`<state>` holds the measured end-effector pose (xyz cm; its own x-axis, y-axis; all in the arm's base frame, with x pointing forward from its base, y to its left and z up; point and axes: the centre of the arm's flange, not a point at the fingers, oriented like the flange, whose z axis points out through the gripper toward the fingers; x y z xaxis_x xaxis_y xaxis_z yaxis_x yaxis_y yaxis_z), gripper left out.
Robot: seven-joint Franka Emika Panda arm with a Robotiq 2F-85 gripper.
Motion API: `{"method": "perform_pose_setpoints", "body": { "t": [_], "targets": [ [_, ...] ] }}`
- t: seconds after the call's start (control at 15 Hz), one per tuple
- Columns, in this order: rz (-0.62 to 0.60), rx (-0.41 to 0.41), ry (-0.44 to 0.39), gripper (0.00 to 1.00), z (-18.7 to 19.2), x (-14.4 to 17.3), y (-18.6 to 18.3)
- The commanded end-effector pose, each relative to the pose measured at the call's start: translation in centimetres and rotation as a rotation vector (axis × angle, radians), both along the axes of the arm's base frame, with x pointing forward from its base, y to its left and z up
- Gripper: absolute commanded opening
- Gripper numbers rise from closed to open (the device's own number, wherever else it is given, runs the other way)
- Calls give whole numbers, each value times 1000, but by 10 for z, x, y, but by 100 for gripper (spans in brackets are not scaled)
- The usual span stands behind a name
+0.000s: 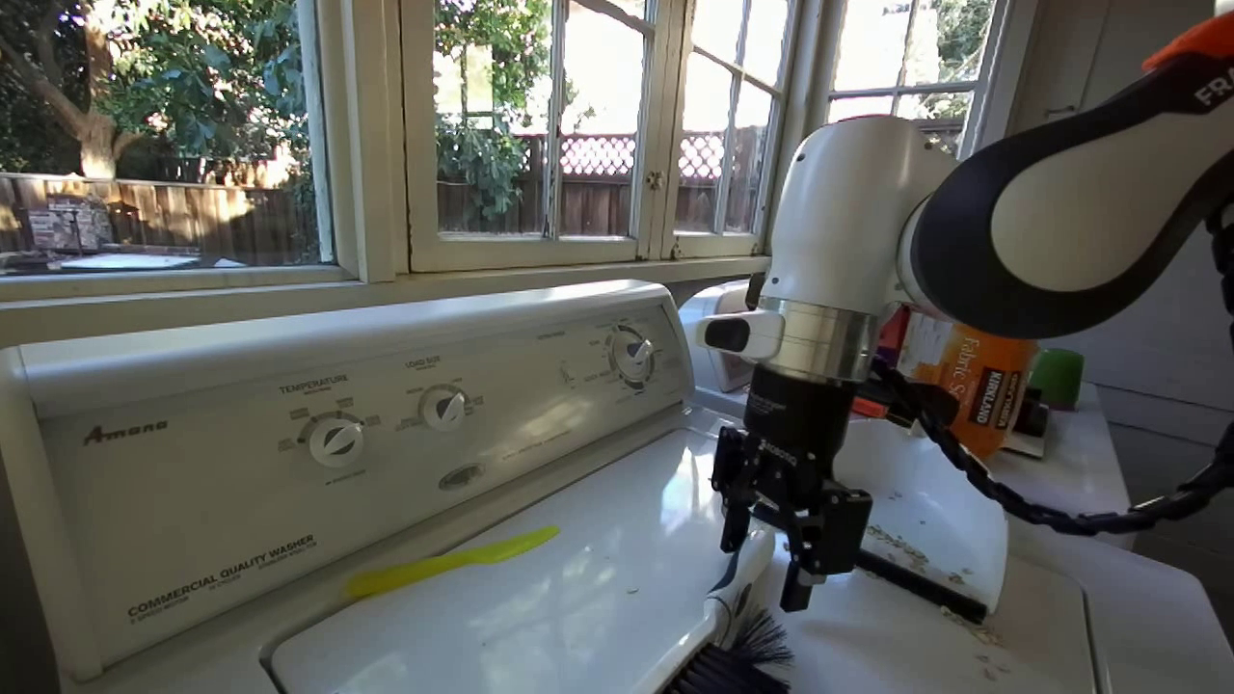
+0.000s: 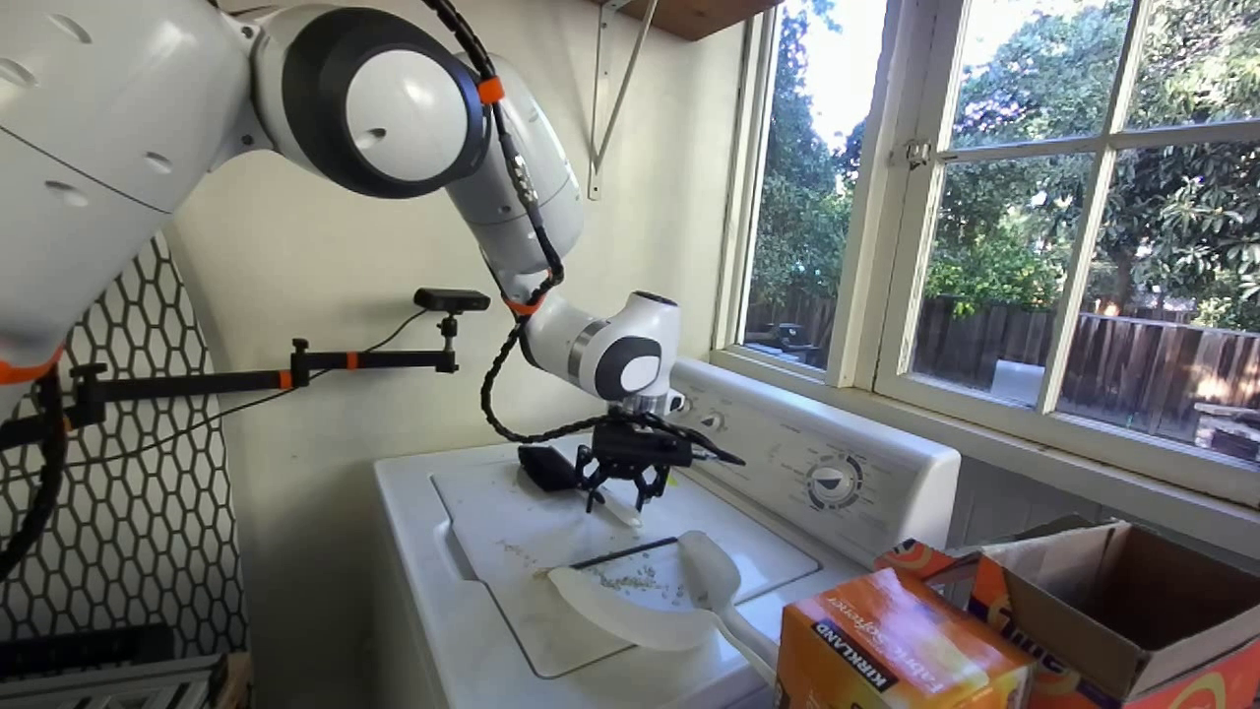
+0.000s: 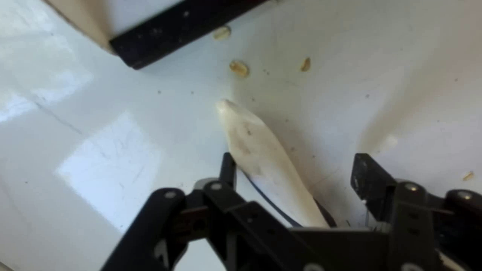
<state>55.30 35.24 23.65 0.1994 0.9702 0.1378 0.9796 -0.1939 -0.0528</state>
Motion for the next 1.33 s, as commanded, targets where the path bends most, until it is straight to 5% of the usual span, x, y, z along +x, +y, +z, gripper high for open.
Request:
{"method": "perform_pose_setpoints", "body": {
  "t": [0.0,0.4,0.87,1.27],
  "targets": [
    [10,15,42,49,-4,5,2],
    [17,54,24,6,7,0,4],
    [61,13,-138,7,27,-26,12],
    [82,25,-390,7,43,-57,7]
  ]
}}
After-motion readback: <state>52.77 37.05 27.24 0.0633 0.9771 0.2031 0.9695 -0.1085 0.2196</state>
